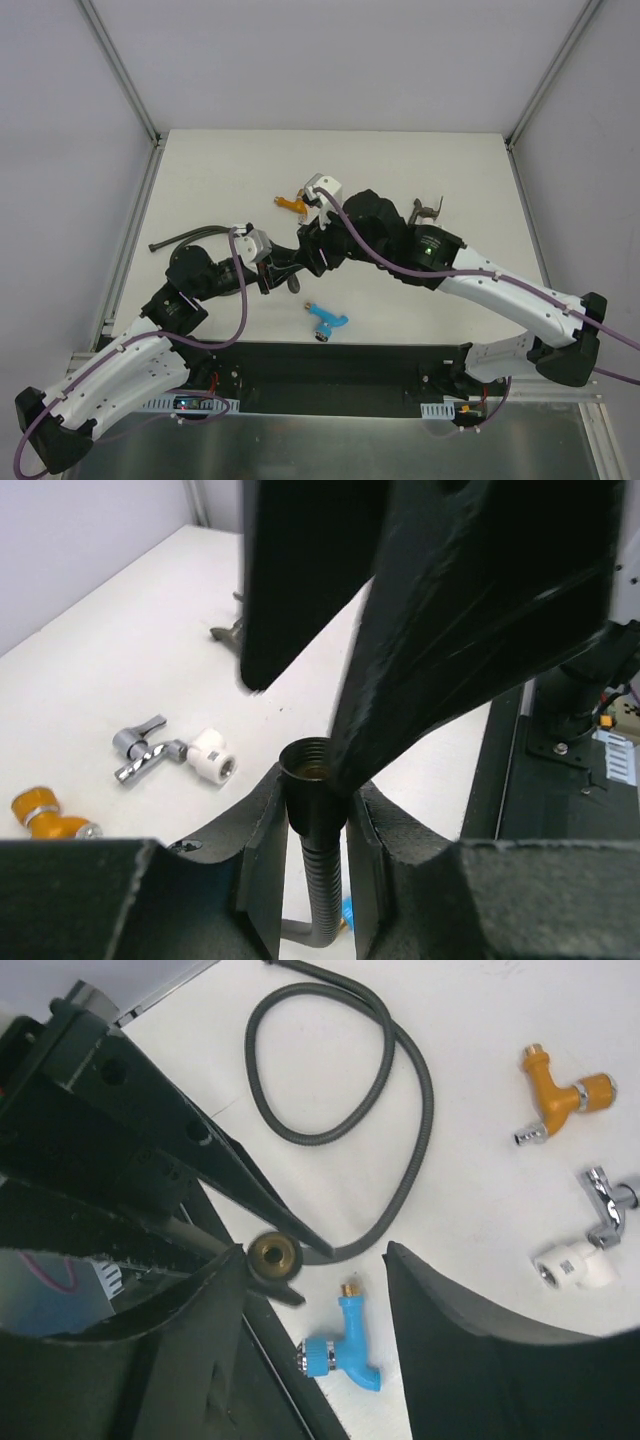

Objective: Install the water faucets

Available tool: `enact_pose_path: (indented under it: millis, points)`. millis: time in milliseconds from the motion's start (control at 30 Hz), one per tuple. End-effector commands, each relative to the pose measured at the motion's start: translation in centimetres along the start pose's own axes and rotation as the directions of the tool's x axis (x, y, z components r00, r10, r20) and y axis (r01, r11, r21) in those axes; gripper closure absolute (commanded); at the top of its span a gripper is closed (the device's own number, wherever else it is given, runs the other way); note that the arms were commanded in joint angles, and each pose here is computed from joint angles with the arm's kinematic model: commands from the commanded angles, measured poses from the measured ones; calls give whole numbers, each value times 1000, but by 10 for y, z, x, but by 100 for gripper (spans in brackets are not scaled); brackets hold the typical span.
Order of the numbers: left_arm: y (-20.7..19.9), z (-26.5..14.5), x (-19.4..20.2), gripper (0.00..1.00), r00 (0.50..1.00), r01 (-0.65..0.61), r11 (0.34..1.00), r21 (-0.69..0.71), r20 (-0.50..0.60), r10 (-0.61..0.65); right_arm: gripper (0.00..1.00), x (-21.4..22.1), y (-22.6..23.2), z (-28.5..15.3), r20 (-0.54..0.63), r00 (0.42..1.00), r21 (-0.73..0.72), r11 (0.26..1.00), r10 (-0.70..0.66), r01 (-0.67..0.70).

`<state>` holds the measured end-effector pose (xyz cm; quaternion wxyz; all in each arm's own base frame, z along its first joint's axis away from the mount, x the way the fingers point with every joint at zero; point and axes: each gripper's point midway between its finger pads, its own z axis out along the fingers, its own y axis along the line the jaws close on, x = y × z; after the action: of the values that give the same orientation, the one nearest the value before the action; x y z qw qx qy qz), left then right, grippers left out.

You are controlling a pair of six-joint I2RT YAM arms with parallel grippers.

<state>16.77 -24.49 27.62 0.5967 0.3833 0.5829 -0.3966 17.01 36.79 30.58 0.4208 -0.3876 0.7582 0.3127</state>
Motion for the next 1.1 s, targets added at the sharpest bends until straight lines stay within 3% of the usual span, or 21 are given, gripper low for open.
enact_pose_path:
  millis: [0, 200, 533, 833, 1067]
  points:
    - [19, -2, -13, 100, 999, -27, 994, -106, 20, 30, 37, -4, -26, -34, 74, 997, 129, 991, 12, -21]
    - [49, -13, -12, 100, 1000, -17, 957, -291, 6, 19, 27, 56, -60, -29, -60, 997, 294, 955, 53, -33]
    - [99, -45, -15, 100, 1000, 22, 821, -570, 9, -21, 23, 170, -54, 19, -405, 909, 329, 943, 94, 49]
    - [104, -57, -24, 100, 999, 46, 794, -607, 49, -21, 19, 228, -41, 57, -619, 784, 278, 946, 41, 170]
    - [101, -56, -27, 100, 999, 39, 804, -593, 52, -10, 21, 255, -86, 54, -683, 724, 388, 887, 96, 249]
